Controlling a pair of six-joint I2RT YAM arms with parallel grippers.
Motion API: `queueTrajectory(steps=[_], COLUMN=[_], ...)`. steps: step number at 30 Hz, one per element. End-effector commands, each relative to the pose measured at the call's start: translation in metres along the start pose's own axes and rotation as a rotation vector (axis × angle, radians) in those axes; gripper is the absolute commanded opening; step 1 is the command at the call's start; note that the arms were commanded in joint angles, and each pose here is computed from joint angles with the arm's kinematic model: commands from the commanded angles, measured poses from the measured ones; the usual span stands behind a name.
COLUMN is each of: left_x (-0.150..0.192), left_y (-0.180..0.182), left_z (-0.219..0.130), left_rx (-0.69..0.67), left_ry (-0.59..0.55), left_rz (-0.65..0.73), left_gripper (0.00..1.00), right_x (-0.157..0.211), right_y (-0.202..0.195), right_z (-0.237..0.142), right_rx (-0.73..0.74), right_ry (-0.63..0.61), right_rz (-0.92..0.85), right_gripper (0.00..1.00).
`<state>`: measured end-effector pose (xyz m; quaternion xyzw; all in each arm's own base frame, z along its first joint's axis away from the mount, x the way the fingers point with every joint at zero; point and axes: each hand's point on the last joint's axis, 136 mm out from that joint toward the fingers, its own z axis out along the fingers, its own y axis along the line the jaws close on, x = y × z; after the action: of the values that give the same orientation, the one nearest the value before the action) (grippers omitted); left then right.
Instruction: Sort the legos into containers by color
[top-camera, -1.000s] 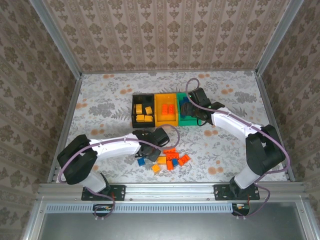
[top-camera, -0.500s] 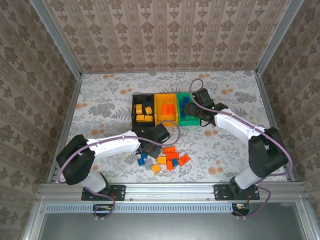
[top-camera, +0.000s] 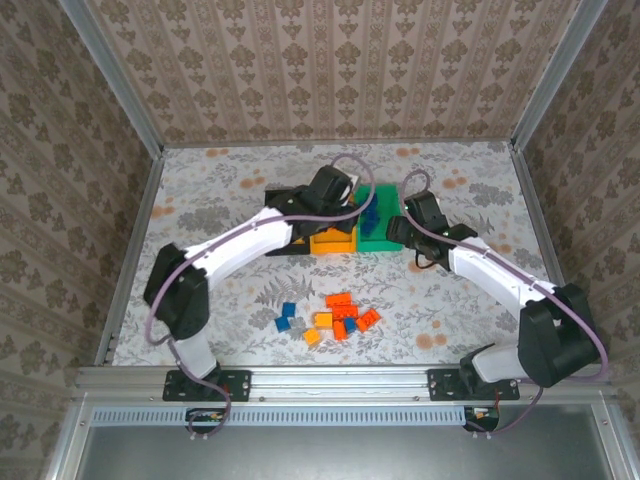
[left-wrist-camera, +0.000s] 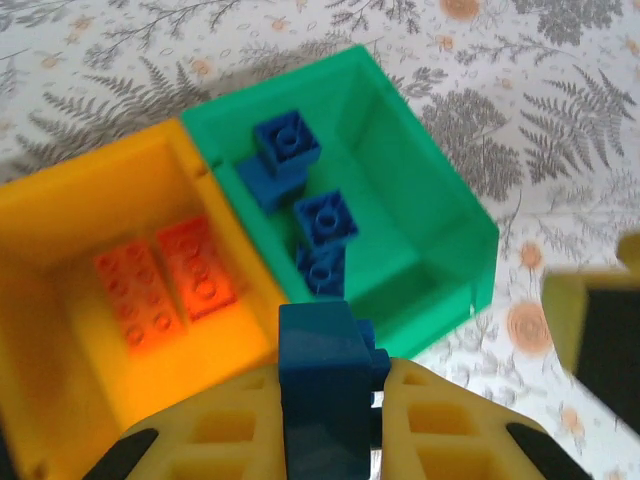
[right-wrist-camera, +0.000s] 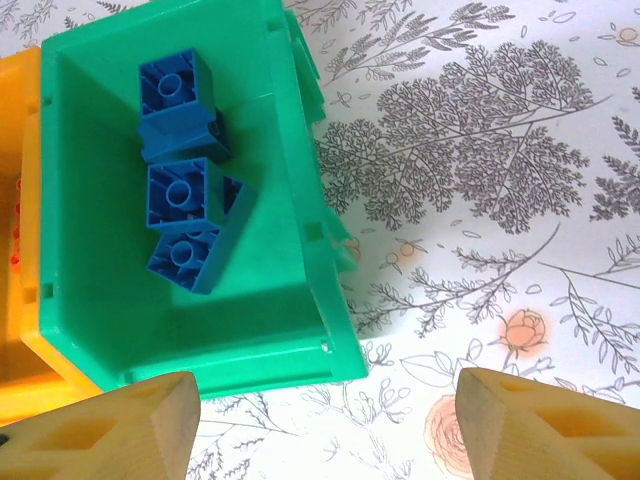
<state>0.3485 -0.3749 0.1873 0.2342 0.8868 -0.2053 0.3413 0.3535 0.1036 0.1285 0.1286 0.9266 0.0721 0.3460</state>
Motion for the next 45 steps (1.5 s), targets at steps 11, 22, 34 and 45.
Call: queueTrajectory(steps=[11, 22, 34, 45], left_x=[-0.037, -0.065, 0.000, 0.124], left_y=[-0.011, -0.020, 0.038, 0.114], left_z=[0.072, 0.029, -0.099, -0.165], left_rx=[0.127, 0.168, 0.032, -0.201], left_ry=[0.014, -0.073, -0.214, -0.192], left_rz=[-0.064, -0.095, -0.191, -0.333], left_gripper=[0.25, 0.72, 1.00, 1.00], right_x=[0.023, 0.035, 0.105, 0.170], right_y=[-0.022, -0.006, 0.082, 0.132], right_z=[-0.010, -0.025, -0.031, -0.019], right_rx=[0.022, -0.098, -0.322, -0.317], right_ry=[0.019, 0.072, 0.243, 0.362], right_rz=[0.025, -0.017, -0.284, -0.499], right_gripper=[0.70, 0.75, 0.79, 0.85])
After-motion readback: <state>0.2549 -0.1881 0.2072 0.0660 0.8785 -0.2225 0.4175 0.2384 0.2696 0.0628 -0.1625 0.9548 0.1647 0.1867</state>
